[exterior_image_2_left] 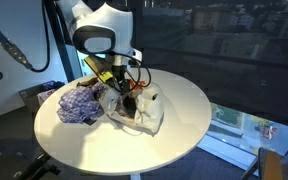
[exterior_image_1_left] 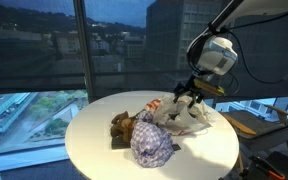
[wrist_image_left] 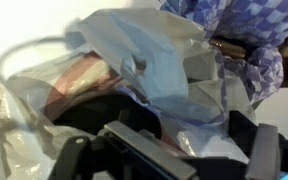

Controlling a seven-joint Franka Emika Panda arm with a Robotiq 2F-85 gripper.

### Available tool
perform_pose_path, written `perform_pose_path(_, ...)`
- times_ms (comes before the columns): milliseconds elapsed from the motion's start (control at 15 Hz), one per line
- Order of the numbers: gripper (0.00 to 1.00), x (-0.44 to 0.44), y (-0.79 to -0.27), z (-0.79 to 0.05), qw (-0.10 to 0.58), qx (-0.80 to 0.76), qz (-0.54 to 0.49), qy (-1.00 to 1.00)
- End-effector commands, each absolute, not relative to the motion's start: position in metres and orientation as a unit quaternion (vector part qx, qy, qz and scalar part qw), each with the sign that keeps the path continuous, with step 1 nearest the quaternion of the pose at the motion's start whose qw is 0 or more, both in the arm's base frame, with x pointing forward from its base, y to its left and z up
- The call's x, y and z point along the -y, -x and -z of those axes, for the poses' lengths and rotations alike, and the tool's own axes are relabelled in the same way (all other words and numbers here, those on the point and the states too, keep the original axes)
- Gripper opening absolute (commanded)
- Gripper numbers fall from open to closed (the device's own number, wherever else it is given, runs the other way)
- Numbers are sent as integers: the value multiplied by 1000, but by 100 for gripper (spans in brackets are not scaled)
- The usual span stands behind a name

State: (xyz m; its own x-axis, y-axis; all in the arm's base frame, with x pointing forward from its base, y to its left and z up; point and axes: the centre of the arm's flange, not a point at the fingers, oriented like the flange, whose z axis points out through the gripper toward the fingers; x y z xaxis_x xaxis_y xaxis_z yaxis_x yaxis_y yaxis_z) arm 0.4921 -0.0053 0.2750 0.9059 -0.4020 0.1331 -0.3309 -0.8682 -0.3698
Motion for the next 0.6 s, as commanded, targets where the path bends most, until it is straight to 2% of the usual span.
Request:
perform_pose_path(0,100,22,-465,-275,199,-244,162,935)
perform_pose_path(533,100,39,-424,-284,220,-299,232,899)
